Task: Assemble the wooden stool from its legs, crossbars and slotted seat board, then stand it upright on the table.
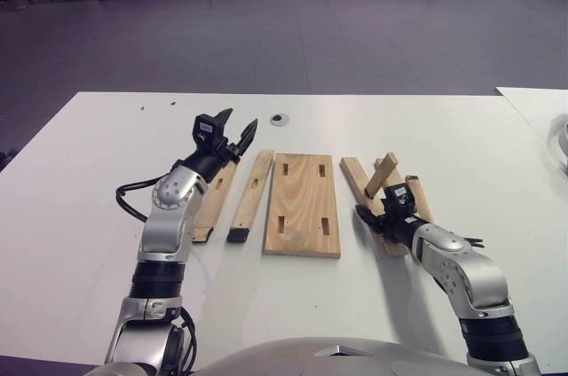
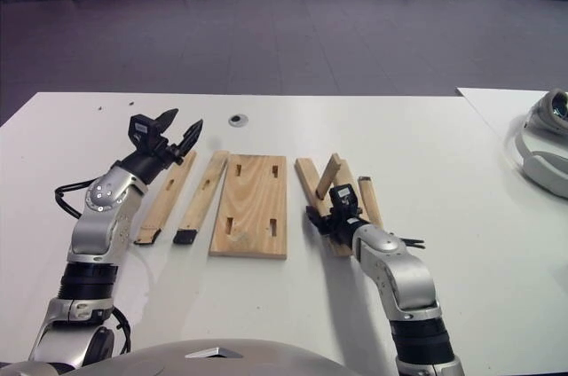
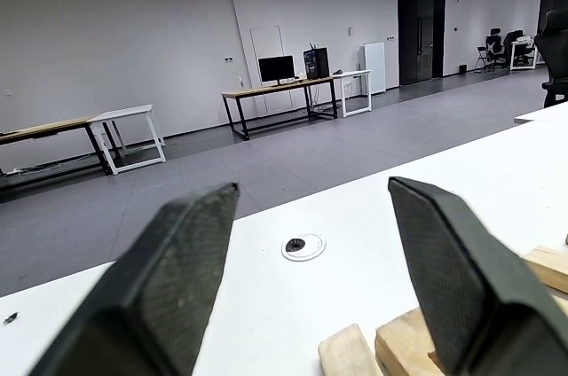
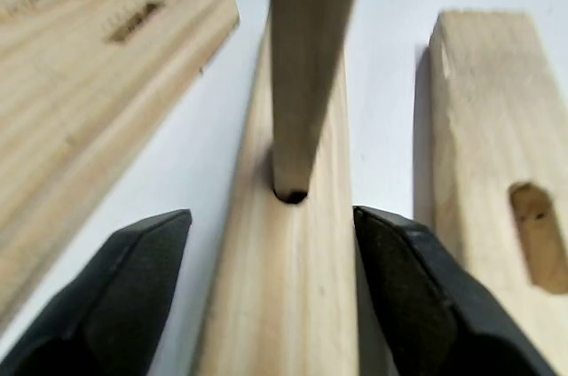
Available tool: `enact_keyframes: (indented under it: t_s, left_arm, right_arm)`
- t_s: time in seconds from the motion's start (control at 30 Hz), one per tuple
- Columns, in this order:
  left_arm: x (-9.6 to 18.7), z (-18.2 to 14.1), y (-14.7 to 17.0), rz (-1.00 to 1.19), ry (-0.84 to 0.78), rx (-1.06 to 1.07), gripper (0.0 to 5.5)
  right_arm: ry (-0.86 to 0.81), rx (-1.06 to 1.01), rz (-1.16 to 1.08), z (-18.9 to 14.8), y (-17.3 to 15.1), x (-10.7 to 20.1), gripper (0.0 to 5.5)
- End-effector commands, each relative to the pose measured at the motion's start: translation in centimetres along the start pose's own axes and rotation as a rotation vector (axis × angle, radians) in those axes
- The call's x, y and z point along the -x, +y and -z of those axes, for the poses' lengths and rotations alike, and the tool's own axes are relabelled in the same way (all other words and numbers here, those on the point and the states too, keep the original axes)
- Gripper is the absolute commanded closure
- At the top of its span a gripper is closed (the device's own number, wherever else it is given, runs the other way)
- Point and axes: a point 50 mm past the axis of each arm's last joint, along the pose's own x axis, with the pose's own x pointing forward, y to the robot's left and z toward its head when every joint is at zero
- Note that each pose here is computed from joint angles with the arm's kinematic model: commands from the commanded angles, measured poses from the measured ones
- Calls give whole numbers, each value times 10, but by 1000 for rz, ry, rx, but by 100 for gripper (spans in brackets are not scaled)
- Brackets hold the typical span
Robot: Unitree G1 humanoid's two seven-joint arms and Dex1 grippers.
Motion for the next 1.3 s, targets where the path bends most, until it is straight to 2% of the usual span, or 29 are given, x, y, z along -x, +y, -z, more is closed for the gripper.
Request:
enact_keyframes:
  t_s: [0.03, 0.2, 0.3, 0.37, 0.47, 0.57, 0.67, 0.8, 1.0, 1.3]
  left_arm:
    - [-1, 2, -2, 0, 12, -14, 240]
    - [-8, -6, -10, 23, 0, 38, 240]
    - [-17, -2, -9, -3, 93, 265, 188]
    - [-26, -13, -19, 59, 90, 544, 156]
    - [-32, -32, -39, 202, 81, 839, 103]
    - [-36, -55, -56, 322, 49, 1030, 100]
    - [-36, -70, -62, 378, 18, 1098, 100]
    - [-27, -67, -62, 362, 21, 1102, 166]
    - [-18, -61, -66, 324, 28, 1137, 295]
    - [-10, -51, -56, 217, 44, 1096, 438]
  right_arm:
    - [72, 34, 20, 3, -3, 0, 249]
    - [54, 0, 48, -1, -3, -7, 339]
    - [-145, -69, -50, -33, 8, -4, 343]
    - [-296, -14, -140, -59, 17, 6, 343]
    - [-442, 107, -269, -85, 31, 19, 343]
    - [-521, 244, -401, -99, 50, 28, 343]
    - [-547, 300, -471, -101, 61, 32, 343]
    - [-597, 311, -489, -106, 67, 34, 343]
    - [-609, 357, -515, -105, 75, 34, 343]
    - [-643, 355, -497, -105, 76, 34, 343]
